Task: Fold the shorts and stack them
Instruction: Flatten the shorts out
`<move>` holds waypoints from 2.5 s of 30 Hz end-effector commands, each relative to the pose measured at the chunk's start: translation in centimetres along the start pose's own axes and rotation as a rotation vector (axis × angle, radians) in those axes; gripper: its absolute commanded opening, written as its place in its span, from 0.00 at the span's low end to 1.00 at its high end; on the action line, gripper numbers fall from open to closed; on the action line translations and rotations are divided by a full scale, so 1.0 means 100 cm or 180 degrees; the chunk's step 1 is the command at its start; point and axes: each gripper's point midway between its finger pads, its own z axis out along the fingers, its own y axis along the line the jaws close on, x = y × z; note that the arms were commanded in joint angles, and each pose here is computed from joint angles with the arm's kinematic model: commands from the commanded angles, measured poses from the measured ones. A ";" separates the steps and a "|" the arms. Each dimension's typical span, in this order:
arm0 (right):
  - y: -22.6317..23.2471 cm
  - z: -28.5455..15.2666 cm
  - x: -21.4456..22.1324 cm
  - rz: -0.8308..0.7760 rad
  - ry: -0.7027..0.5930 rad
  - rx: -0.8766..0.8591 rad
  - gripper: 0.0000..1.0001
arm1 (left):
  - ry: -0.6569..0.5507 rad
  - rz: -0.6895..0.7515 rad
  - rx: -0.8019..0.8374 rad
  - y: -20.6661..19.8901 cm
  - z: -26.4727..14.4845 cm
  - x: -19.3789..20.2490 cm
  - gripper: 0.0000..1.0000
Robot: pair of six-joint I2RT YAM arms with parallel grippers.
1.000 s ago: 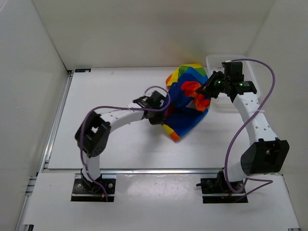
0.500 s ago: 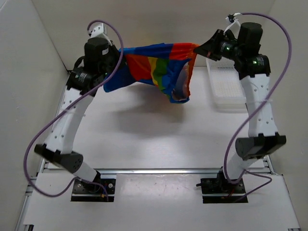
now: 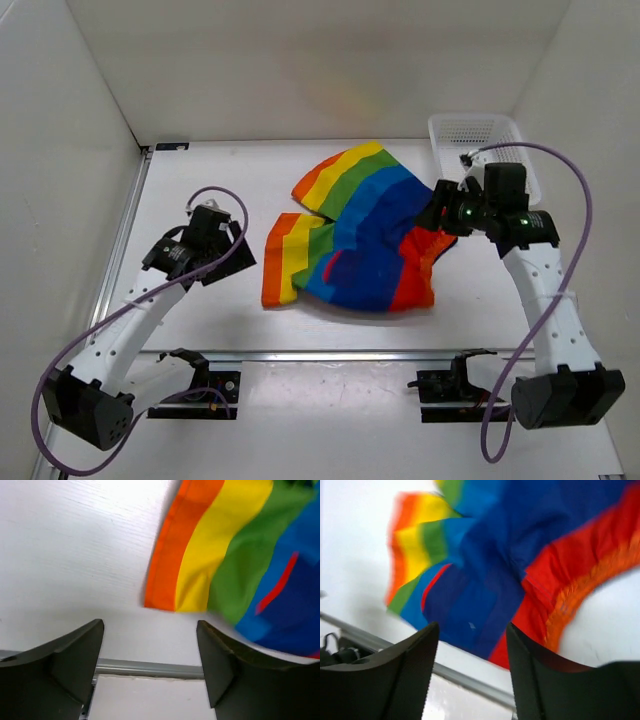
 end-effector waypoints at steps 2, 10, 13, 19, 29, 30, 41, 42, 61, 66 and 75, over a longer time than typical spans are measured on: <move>-0.041 -0.005 0.035 0.0312 0.0344 0.0745 0.50 | -0.0368 -0.0151 0.0190 -0.011 -0.034 -0.034 0.70; -0.049 -0.004 0.124 0.1433 0.0775 0.0937 0.34 | 0.0645 -0.0253 0.0132 -0.014 0.009 0.047 0.57; -0.050 -0.001 0.168 0.1855 0.0985 0.0942 0.55 | 0.1059 -0.0464 -0.0040 -0.002 0.027 0.084 0.84; -0.053 0.000 0.219 0.2346 0.1090 0.0950 0.76 | 0.1196 -0.0652 -0.0324 0.014 0.061 0.108 0.98; -0.065 0.021 0.239 0.2690 0.0946 0.0940 0.81 | 0.1101 -0.0511 -0.0608 -0.003 0.113 0.081 0.34; -0.070 0.027 0.236 0.2652 0.0856 0.0949 0.81 | 0.1110 -0.0481 -0.0610 -0.005 0.116 0.079 0.17; -0.100 0.092 0.109 0.1776 0.0504 0.1109 0.00 | 0.0429 -0.0428 -0.0266 -0.052 0.089 -0.055 0.11; -0.098 0.096 0.085 0.1666 0.0438 0.1099 0.00 | 0.0352 -0.0432 -0.0231 -0.057 0.082 -0.073 0.11; 0.005 0.017 -0.022 0.0337 0.0245 0.0354 0.00 | -0.0411 -0.0813 -0.0026 0.000 -0.036 -0.132 0.11; -0.030 0.048 0.063 0.0773 0.0785 0.0535 0.03 | -0.0005 -0.0828 -0.0249 0.028 0.017 -0.069 0.11; -0.060 0.119 0.035 0.0758 0.1014 0.0838 0.69 | 0.0254 -0.0481 -0.0630 0.034 0.062 -0.093 0.81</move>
